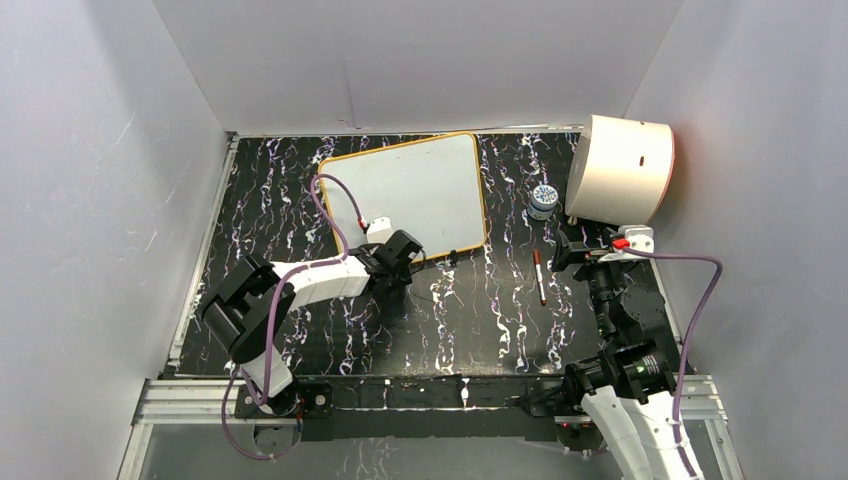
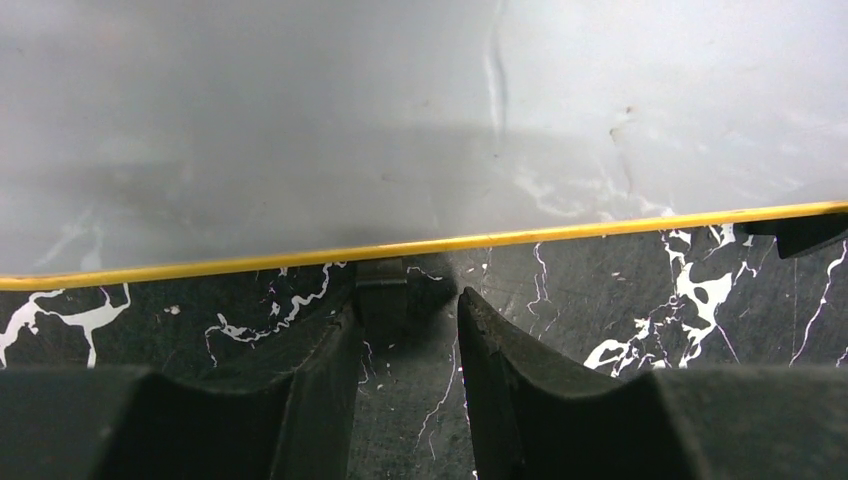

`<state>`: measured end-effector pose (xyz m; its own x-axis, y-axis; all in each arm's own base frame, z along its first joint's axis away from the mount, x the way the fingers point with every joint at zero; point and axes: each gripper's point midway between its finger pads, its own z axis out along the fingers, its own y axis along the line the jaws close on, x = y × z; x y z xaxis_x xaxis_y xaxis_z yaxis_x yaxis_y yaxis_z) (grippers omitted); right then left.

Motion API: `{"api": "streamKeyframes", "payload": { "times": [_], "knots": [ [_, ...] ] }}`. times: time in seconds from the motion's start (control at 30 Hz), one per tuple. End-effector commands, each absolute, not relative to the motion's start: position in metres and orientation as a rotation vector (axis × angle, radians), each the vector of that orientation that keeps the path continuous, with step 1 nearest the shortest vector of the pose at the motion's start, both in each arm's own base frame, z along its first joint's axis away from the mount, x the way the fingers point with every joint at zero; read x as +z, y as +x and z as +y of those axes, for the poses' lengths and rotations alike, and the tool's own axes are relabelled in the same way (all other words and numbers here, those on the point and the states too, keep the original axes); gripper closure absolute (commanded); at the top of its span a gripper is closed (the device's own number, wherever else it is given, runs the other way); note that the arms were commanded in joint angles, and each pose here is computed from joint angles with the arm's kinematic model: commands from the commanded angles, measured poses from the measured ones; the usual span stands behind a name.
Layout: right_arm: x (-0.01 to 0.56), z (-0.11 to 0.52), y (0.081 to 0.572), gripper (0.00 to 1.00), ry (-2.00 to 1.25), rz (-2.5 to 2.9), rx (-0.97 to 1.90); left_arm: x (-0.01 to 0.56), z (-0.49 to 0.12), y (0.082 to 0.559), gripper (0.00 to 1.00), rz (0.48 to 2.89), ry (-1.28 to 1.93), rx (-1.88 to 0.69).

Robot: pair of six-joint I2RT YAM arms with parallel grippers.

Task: Write a sentence on the whiteboard
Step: Move the whiteboard stand to the center of the board.

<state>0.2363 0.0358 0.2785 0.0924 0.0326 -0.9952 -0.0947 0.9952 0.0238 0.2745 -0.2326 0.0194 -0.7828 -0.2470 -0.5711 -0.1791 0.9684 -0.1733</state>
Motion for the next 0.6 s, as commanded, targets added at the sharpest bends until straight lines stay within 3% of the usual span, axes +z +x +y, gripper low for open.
{"api": "streamKeyframes", "payload": {
  "times": [0.0,0.33,0.57],
  "knots": [
    [0.293,0.036,0.236,0.01,-0.045,1.43,0.105,0.019,-0.232,0.256,0.62,2.541,-0.304,-0.133],
    [0.296,0.035,0.233,0.01,-0.038,1.421,0.102,0.038,-0.245,0.262,0.56,2.495,-0.244,-0.199],
    [0.291,0.037,0.237,0.01,-0.048,1.472,0.104,0.084,-0.236,0.26,0.4,2.41,-0.15,-0.263]
  ]
}}
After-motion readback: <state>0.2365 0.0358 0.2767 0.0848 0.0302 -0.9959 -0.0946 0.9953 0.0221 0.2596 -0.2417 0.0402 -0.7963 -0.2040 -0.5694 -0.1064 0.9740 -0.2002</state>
